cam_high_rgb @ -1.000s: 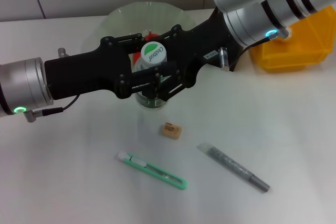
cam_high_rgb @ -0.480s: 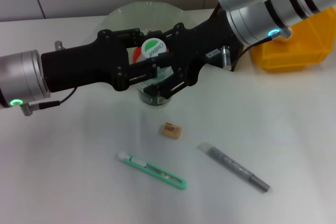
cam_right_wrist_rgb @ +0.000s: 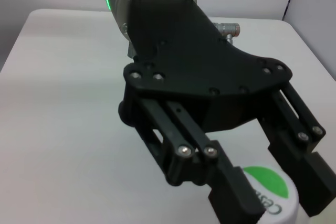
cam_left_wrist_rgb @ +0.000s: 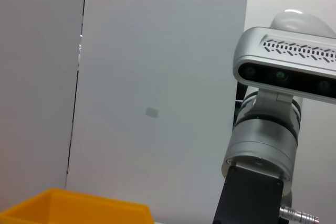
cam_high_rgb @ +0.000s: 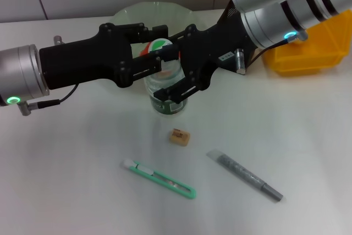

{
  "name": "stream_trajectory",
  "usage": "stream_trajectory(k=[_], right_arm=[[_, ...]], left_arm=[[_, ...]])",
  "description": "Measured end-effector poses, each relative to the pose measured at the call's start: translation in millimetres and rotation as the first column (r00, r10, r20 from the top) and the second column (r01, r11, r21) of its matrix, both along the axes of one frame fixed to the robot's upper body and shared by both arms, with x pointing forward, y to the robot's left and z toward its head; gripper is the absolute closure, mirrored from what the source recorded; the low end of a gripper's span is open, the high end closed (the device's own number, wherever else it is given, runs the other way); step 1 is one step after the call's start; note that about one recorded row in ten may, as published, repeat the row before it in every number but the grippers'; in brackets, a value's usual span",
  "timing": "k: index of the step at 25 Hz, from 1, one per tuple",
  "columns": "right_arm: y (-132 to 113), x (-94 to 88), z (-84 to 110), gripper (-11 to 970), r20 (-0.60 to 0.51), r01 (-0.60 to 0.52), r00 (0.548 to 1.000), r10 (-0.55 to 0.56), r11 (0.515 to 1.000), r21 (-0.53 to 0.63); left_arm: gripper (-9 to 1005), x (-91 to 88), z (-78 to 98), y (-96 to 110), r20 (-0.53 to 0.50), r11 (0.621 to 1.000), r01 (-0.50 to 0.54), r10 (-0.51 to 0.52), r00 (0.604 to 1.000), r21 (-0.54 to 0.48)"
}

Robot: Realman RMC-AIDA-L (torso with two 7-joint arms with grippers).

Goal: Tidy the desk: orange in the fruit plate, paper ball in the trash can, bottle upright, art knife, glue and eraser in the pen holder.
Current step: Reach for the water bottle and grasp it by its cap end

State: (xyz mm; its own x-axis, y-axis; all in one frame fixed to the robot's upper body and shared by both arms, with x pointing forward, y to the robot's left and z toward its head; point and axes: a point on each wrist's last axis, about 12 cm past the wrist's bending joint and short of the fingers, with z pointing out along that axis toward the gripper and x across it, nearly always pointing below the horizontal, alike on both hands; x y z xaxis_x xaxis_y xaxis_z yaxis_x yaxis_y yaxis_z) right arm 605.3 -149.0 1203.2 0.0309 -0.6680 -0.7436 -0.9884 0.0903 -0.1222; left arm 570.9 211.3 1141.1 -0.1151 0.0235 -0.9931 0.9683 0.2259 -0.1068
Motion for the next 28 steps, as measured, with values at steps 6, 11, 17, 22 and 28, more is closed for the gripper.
stream_trajectory(k=[6,11,17,22,28], right_arm=[[-1.3,0.6,0.8,183,0.002,0.004,1.0,-0.004,1.0,0.005],[-1.4,0.7,0.9,182,0.003,0.004,1.0,-0.004,1.0,0.006],[-1.4,0.8,1.0,183,0.003,0.004,1.0,-0.004,1.0,0.006],[-1.2,0.9,1.3,199,0.006,0.004,1.0,-0.004,1.0,0.008],[-0.6,1.2,2.0,290,0.01,0.0,1.0,0.0,1.0,0.007]], left_arm=[[605,-2.1,-1.8,1.3,0.0,1.0,0.002,-0.002,1.0,0.002],[623,-4.5,-4.2,1.8,-0.01,1.0,0.004,-0.004,1.0,0.001],[605,-6.1,-5.3,1.8,-0.015,1.0,0.004,-0.004,1.0,-0.005],[432,-6.0,-1.7,6.6,-0.008,0.999,-0.021,0.021,1.0,-0.049],[249,-6.7,-4.6,11.3,-0.008,0.998,-0.047,0.046,0.999,-0.046]])
